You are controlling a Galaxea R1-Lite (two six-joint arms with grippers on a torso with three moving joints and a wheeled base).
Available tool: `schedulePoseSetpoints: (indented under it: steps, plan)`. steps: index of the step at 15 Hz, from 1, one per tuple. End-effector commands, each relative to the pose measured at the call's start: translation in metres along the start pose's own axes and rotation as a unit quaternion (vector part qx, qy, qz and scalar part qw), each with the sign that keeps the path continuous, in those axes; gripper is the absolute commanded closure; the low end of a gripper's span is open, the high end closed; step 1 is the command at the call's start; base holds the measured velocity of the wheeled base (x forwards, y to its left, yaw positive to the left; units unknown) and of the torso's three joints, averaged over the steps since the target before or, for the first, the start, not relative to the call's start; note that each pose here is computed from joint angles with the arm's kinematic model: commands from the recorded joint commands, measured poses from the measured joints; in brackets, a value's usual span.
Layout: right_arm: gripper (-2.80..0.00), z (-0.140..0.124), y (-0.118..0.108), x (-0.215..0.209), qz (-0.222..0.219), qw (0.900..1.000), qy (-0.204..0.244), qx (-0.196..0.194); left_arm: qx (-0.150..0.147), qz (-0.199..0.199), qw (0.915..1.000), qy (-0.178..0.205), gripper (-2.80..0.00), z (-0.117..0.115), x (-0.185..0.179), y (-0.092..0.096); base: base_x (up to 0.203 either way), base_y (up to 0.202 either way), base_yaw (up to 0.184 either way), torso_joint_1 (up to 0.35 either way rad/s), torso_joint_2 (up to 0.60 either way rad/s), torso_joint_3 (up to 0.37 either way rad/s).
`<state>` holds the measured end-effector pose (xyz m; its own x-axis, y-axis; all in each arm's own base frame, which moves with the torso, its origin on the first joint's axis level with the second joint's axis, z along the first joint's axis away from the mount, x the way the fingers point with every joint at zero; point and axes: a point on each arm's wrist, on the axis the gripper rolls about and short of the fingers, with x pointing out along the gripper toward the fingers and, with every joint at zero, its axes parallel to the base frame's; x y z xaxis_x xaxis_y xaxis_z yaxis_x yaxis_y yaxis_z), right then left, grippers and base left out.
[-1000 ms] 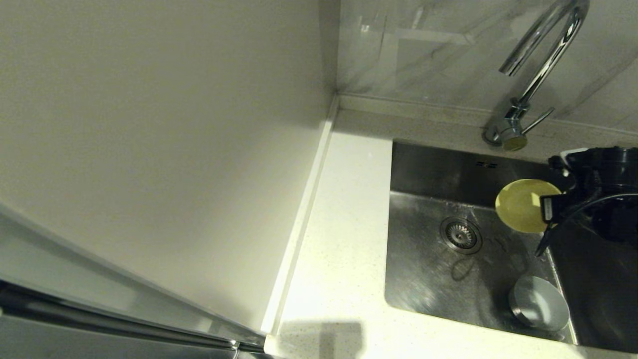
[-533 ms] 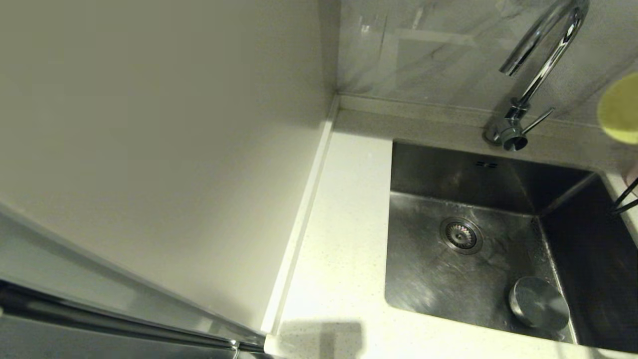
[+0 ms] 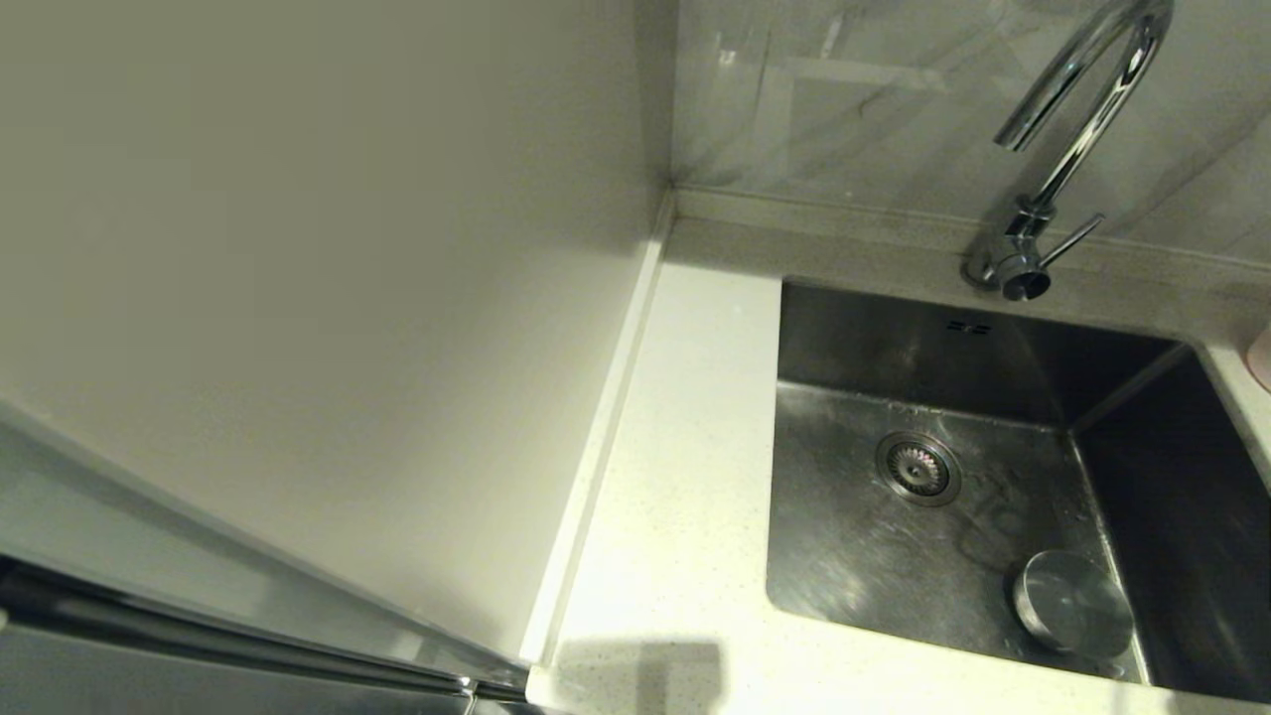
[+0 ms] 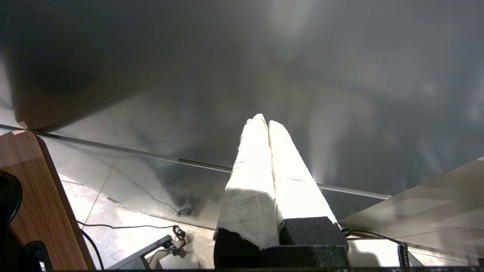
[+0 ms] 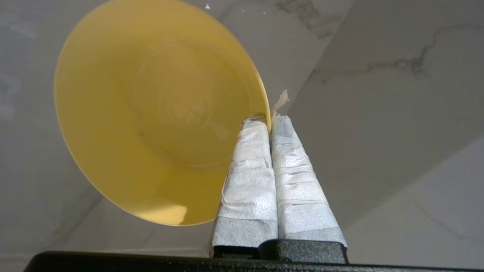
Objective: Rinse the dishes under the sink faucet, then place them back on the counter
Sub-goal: Put a bowl back to the table from the sink
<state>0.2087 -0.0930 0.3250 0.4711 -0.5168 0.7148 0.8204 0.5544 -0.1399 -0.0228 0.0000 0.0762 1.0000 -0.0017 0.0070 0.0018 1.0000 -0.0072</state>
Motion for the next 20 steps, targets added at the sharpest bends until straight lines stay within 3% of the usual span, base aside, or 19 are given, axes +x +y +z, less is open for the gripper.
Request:
schedulePoseSetpoints:
  steps: [1,3,4,5,6,8,10,11,13,15,18,19,20]
  plan:
    - [0.00,-0.002,0.001,-0.001,0.000,1.000,0.002,-0.002,0.000,0.000,1.0000,0.001,0.00,-0.001,0.000,0.000,0.000,0.000,0.000,0.000,0.00,0.000]
    - [0.00,-0.006,0.003,-0.001,0.001,1.000,0.008,0.000,0.000,0.000,1.0000,0.001,0.00,-0.001,0.000,0.000,0.000,0.000,0.000,0.000,0.00,0.000]
    - [0.00,-0.010,0.004,0.000,0.011,0.999,0.031,-0.006,0.000,0.000,1.0000,0.001,0.00,-0.001,0.000,0.000,0.000,0.000,0.000,0.000,0.00,0.000]
    - [0.00,-0.021,0.005,0.002,0.029,0.996,0.081,-0.023,0.000,0.000,1.0000,0.001,0.00,-0.001,0.000,0.000,0.000,0.000,0.000,0.000,0.00,0.000]
    - [0.00,-0.035,0.004,0.002,0.053,0.984,0.160,-0.050,0.000,0.000,1.0000,0.001,0.00,-0.001,0.000,0.000,0.000,0.000,0.000,0.000,0.00,0.000]
    - [0.00,-0.059,-0.002,0.000,0.095,0.939,0.318,-0.094,0.000,0.000,1.0000,0.001,0.00,-0.001,0.000,0.000,0.000,0.000,0.000,0.000,0.00,0.000]
    - [0.00,-0.071,-0.014,-0.004,0.117,0.863,0.480,-0.104,0.000,0.000,1.0000,0.001,0.00,-0.001,0.000,0.000,0.000,0.000,0.000,0.000,0.00,0.000]
    - [0.00,-0.071,-0.021,-0.003,0.106,0.827,0.546,-0.087,0.000,0.000,1.0000,0.001,0.00,-0.001,0.000,0.000,0.000,0.000,0.000,0.000,0.00,0.000]
    - [0.00,-0.078,-0.038,0.002,0.038,0.765,0.642,-0.039,0.000,0.000,1.0000,0.001,0.00,-0.001,0.000,0.000,0.000,0.000,0.000,0.000,0.00,0.000]
    - [0.00,-0.095,-0.053,-0.001,0.000,0.734,0.678,-0.028,0.000,0.000,1.0000,0.001,0.00,-0.001,0.000,0.000,0.000,0.000,0.000,0.000,0.00,0.000]
    - [0.00,-0.111,-0.069,-0.029,0.010,0.648,0.761,-0.004,0.000,0.000,1.0000,0.001,0.00,-0.001,0.000,0.000,0.000,0.000,0.000,0.000,0.00,0.000]
    - [0.00,-0.118,-0.069,-0.031,0.007,0.633,0.774,0.008,0.000,0.000,1.0000,0.001,0.00,-0.001,0.000,0.000,0.000,0.000,0.000,0.000,0.00,0.000]
    - [0.00,-0.124,-0.068,-0.031,-0.003,0.626,0.779,0.019,0.000,0.000,1.0000,0.001,0.00,-0.001,0.000,0.000,0.000,0.000,0.000,0.000,0.00,0.000]
